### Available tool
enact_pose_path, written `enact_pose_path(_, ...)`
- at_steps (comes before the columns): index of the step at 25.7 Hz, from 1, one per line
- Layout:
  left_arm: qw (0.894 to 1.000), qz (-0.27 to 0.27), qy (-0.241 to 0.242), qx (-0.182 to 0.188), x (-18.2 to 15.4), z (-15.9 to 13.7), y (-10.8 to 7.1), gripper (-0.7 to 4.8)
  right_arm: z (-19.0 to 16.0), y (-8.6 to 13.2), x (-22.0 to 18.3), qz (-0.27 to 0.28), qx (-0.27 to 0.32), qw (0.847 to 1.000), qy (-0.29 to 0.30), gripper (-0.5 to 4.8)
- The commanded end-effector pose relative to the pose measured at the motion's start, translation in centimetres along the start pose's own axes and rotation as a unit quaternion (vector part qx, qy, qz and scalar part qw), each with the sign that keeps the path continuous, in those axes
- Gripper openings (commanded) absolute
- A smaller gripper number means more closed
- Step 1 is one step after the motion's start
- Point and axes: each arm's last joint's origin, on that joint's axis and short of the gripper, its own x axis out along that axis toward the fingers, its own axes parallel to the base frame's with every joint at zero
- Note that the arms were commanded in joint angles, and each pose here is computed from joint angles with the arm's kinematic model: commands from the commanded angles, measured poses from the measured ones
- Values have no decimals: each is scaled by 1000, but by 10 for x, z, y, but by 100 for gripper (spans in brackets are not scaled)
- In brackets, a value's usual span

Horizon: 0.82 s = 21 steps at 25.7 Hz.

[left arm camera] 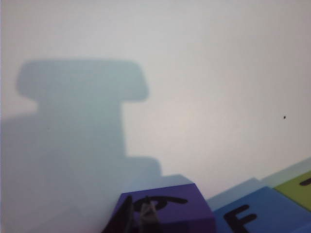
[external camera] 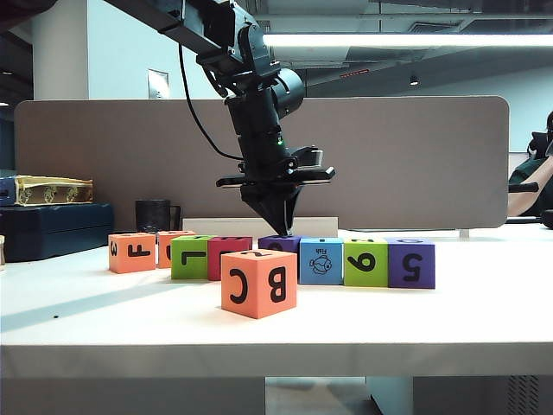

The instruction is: Select the appropriate blocks from the scattered letter blocks on the table and arrange them in a row to spell out "TURING".

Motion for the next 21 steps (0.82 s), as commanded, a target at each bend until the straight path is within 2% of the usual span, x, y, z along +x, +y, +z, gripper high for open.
enact_pose_path(1,999,15,40,2,-1,-7,1,20,1,1,-2,2,-8,1000,-10,-1)
enact_pose_path(5,999,16,52,1,-2,-10,1,20,1,1,-2,2,-8,1000,-10,-1)
enact_pose_path(16,996,16,79,-47,-3,-15,-3,20,1,1,-2,2,-8,1000,-10,-1)
enact_pose_path(21,996,14,78,-46,-8,-14,-8,20,1,1,-2,2,-8,1000,-10,-1)
